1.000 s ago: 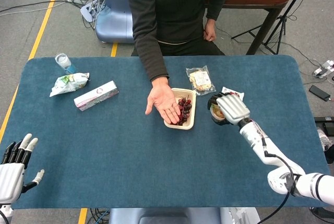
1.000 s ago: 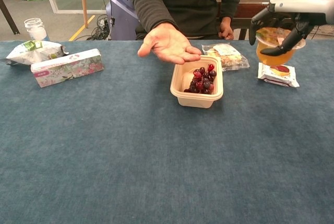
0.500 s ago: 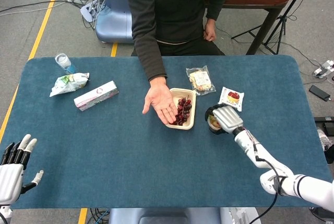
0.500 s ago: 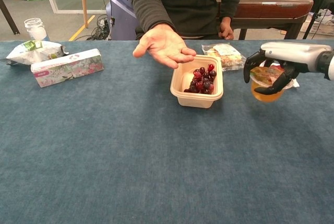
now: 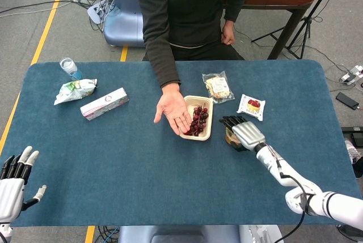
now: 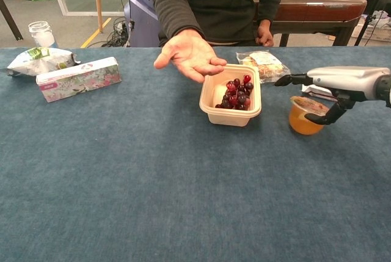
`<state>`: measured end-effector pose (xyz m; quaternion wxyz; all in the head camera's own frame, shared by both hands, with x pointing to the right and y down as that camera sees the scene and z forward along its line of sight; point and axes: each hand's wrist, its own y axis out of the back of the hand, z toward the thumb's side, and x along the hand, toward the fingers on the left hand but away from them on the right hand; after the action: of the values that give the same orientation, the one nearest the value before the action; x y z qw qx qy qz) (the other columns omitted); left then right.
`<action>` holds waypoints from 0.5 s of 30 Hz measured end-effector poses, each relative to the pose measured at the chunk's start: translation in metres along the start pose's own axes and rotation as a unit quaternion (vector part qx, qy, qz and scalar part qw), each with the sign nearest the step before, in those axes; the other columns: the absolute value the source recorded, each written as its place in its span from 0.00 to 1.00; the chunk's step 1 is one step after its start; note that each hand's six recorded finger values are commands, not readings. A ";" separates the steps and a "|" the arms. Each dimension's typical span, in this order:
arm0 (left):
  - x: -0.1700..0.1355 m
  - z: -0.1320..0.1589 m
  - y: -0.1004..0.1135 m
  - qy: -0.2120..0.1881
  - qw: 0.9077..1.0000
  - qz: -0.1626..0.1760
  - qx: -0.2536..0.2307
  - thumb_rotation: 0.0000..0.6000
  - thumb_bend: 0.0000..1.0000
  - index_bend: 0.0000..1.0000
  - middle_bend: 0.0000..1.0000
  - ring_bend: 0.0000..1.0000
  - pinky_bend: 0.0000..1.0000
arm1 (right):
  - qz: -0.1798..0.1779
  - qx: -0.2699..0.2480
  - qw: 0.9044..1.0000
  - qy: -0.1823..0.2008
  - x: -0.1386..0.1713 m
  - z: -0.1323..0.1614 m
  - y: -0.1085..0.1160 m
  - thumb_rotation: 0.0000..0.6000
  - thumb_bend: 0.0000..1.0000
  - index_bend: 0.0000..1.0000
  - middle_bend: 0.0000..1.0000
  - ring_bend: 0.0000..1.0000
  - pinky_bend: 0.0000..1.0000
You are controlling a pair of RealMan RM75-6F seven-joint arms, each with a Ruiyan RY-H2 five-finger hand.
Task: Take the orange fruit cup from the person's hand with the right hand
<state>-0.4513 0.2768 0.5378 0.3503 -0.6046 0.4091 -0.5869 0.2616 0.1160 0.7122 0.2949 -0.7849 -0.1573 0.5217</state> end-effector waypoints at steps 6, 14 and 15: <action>0.000 -0.002 0.002 0.003 1.000 0.004 0.000 1.00 0.30 0.02 0.00 0.00 0.00 | -0.042 0.009 0.999 -0.005 0.027 -0.007 0.027 1.00 0.47 0.00 0.01 0.00 0.06; 0.003 -0.004 0.000 0.005 1.000 0.000 0.001 1.00 0.30 0.02 0.00 0.00 0.00 | -0.107 0.042 0.992 -0.051 0.095 -0.032 0.052 1.00 0.46 0.00 0.08 0.00 0.06; 0.003 -0.004 -0.001 0.004 1.000 -0.001 0.001 1.00 0.30 0.02 0.00 0.00 0.00 | -0.115 0.044 0.991 -0.061 0.108 -0.037 0.052 1.00 0.46 0.00 0.08 0.00 0.06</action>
<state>-0.4550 0.2741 0.5401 0.3487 -0.6022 0.4097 -0.5898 0.3356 0.1241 0.6116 0.3767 -0.7148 -0.2409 0.5377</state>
